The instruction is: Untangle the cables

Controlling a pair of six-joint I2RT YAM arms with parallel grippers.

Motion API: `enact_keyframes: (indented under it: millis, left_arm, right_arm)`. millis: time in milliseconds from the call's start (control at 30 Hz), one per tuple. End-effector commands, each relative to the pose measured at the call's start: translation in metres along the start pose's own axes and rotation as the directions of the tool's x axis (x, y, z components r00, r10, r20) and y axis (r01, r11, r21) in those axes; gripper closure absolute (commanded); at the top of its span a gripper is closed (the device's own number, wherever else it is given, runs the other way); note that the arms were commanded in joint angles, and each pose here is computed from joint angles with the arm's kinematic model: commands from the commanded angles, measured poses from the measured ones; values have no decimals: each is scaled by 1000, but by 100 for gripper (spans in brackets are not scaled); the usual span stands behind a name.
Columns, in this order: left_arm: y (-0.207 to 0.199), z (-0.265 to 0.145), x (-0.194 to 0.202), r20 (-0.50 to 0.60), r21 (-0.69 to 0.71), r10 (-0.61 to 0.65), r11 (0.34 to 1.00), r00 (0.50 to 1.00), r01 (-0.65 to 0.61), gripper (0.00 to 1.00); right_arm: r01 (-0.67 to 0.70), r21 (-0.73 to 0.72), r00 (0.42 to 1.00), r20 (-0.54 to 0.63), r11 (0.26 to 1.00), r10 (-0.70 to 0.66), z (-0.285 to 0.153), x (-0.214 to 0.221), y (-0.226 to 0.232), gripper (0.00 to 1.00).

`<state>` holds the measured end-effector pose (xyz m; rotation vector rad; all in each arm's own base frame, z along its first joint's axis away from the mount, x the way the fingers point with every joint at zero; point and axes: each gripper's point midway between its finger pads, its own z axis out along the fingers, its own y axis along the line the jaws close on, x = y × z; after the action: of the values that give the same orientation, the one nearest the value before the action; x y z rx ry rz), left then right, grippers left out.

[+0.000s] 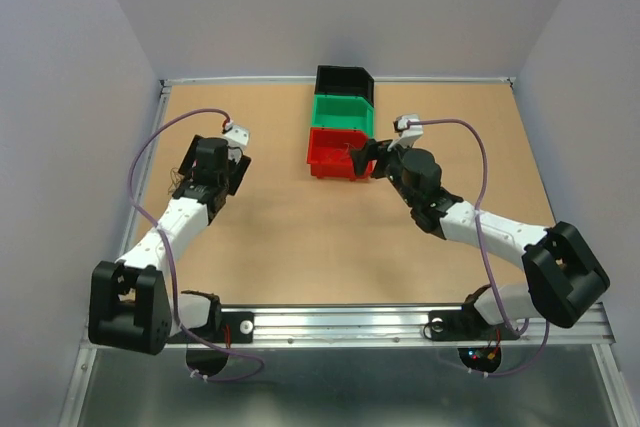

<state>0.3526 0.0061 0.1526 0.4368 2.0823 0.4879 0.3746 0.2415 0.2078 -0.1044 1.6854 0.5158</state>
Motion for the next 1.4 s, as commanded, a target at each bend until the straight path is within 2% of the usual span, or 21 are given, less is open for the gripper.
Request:
enact_keyframes:
  millis: [0, 33, 167, 233, 267, 333, 367, 433, 500, 533, 567, 600, 633, 700, 767, 800, 1000, 1033, 1167, 1333, 1367]
  left_arm:
    - [17, 10, 31, -137, -136, 54, 988, 989, -73, 1]
    - [29, 10, 40, -182, -214, 49, 973, 982, -88, 1]
    - [17, 44, 71, -308, -168, 90, 975, 947, -147, 2]
    - [18, 58, 80, -339, -162, 87, 976, 937, -149, 15]
    - [14, 69, 84, -365, -144, 97, 977, 926, -159, 54]
    - [15, 77, 89, -394, -147, 96, 975, 914, -166, 94]
    - [14, 80, 90, -408, -149, 98, 974, 908, -172, 100]
    - [14, 77, 81, -384, -151, 97, 974, 918, -166, 100]
    - [-4, 55, 50, -260, -84, 123, 985, 958, -149, 100]
    - [-30, 37, 18, -98, 65, 124, 991, 987, -118, 100]
    - [-50, 23, -2, -1, 182, 129, 975, 992, -127, 100]
    - [-88, 0, -6, 65, 342, 167, 922, 984, -179, 100]
    - [-120, -25, -21, 185, 491, 160, 840, 970, -232, 100]
    - [-147, -69, -41, 331, 567, 138, 762, 934, -313, 100]
    - [-154, -91, -47, 401, 582, 114, 735, 909, -349, 100]
    - [-160, -100, -51, 429, 598, 101, 713, 898, -366, 100]
    - [-160, -120, -66, 491, 615, 43, 691, 870, -381, 100]
    - [-163, -124, -67, 502, 627, 34, 674, 864, -391, 100]
    - [-168, -130, -67, 522, 633, 32, 655, 852, -412, 100]
    - [-173, -132, -64, 526, 642, 36, 639, 850, -424, 100]
    - [-174, -131, -62, 522, 645, 39, 635, 852, -424, 100]
  right_arm:
    - [-32, -32, 996, 84, 999, 34, -11, -20, 5, 13]
    - [-31, -36, 996, 86, 999, 34, -13, -20, 5, 13]
    - [-30, -39, 995, 92, 999, 34, -16, -21, 5, 13]
    - [-29, -44, 995, 93, 999, 33, -16, -22, 6, 13]
    - [-27, -47, 995, 92, 999, 31, -16, -21, 7, 13]
    - [-27, -49, 995, 93, 998, 32, -17, -21, 7, 13]
    - [-25, -48, 995, 90, 999, 29, -17, -20, 6, 13]
    - [-21, -53, 996, 87, 998, 26, -17, -19, 7, 13]
    - [-8, -79, 997, 77, 997, 14, -17, -16, 11, 14]
    - [2, -131, 998, 59, 991, 5, -17, -12, 20, 15]
    - [11, -171, 999, 46, 985, -3, -17, -10, 27, 15]
    - [32, -219, 999, 38, 975, -25, -18, -8, 35, 15]
    - [41, -277, 999, 19, 960, -38, -19, -2, 45, 15]
    - [61, -442, 998, -3, 895, -69, -29, 4, 73, 15]
    - [66, -575, 996, -13, 816, -89, -41, 11, 95, 16]
    - [68, -601, 995, -12, 796, -95, -44, 12, 100, 16]
    - [78, -757, 989, -22, 649, -144, -65, 25, 125, 15]
    - [83, -792, 987, -17, 604, -158, -72, 27, 130, 15]
    - [93, -855, 983, -3, 511, -183, -84, 34, 141, 15]
    - [93, -867, 981, -4, 490, -193, -79, 37, 146, 18]
    - [88, -868, 981, -10, 489, -195, -76, 40, 146, 23]
